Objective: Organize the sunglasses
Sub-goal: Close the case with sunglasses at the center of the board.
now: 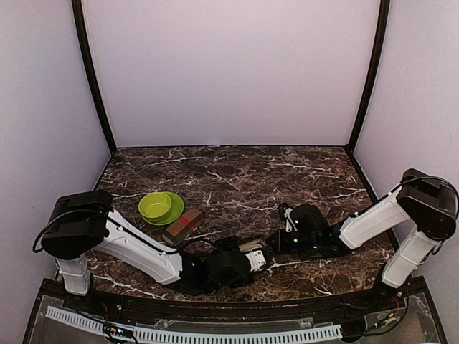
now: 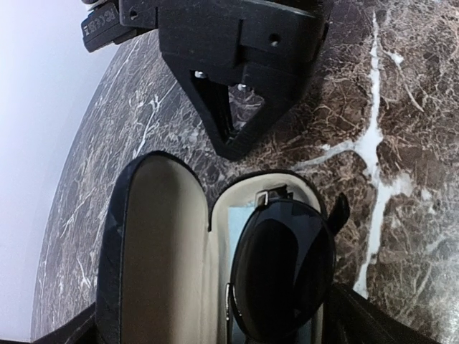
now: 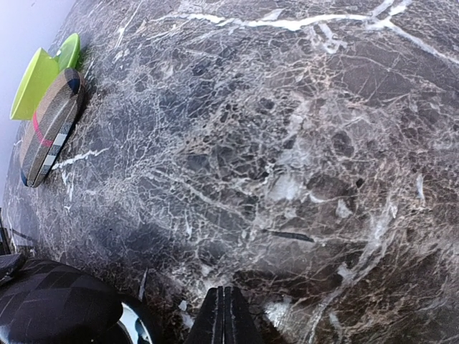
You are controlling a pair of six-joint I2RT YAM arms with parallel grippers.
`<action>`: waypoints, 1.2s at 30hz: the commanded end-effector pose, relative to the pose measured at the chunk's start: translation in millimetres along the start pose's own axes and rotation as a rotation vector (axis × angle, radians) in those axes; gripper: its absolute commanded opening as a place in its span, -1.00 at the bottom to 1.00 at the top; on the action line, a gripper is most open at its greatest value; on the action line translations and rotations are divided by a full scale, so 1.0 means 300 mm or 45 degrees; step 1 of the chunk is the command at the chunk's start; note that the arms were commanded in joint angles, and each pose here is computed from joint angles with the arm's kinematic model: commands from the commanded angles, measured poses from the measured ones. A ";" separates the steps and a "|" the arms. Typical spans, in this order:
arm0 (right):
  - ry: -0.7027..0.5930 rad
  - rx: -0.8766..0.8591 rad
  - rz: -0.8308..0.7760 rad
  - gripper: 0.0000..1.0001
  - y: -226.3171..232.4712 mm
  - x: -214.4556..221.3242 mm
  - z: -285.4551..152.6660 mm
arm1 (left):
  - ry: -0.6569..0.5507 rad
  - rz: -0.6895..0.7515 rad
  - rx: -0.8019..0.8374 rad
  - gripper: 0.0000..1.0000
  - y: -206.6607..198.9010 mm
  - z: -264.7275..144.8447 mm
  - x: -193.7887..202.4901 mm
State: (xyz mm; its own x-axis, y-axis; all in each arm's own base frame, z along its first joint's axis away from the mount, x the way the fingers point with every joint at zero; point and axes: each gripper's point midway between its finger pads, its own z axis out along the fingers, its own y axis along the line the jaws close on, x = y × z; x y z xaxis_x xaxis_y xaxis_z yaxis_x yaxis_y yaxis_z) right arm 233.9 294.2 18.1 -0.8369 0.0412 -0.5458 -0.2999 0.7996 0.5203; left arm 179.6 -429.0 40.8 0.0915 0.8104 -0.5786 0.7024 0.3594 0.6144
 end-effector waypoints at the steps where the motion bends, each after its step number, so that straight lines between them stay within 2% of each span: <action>1: -0.025 0.003 0.009 -0.93 -0.013 -0.007 -0.015 | 0.187 0.226 0.251 0.98 -0.161 -0.016 0.200; 5: -0.031 -0.002 0.009 -0.93 -0.012 -0.008 -0.016 | 0.201 0.225 0.228 0.91 -0.151 -0.015 0.208; 13: -0.033 -0.004 0.009 -0.93 -0.014 -0.006 -0.008 | 0.217 0.230 0.219 0.37 -0.147 -0.016 0.220; 18: -0.034 -0.004 0.009 -0.93 -0.013 -0.009 -0.004 | 0.206 0.220 0.217 0.27 -0.146 -0.016 0.214; 20: -0.034 -0.005 0.009 -0.93 -0.011 -0.009 -0.007 | 0.205 0.216 0.212 0.34 -0.144 -0.016 0.214; 24: -0.032 -0.003 0.009 -0.93 -0.013 -0.007 -0.009 | 0.182 0.190 0.178 0.68 -0.116 -0.030 0.203; 27: -0.031 -0.002 0.009 -0.93 -0.011 -0.009 -0.011 | 0.161 0.172 0.171 0.85 -0.102 -0.042 0.189; 33: -0.019 0.009 0.009 -0.93 -0.017 -0.001 -0.042 | 0.153 0.140 0.197 0.97 -0.101 -0.058 0.181; 35: 0.190 -0.197 -0.027 -0.97 0.077 0.091 -0.070 | 0.152 0.118 0.239 0.98 -0.111 -0.072 0.180; 36: 0.201 -0.199 -0.037 -0.96 0.080 0.094 -0.078 | 0.149 0.097 0.260 0.98 -0.115 -0.079 0.177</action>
State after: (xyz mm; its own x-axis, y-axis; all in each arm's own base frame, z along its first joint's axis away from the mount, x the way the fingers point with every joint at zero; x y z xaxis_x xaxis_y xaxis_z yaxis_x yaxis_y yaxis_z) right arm 221.4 291.8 20.8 -0.8510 0.0168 -0.5250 -0.3187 0.7780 0.5415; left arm 167.9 -420.9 42.8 0.0914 0.7976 -0.5962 0.7356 0.3495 0.5803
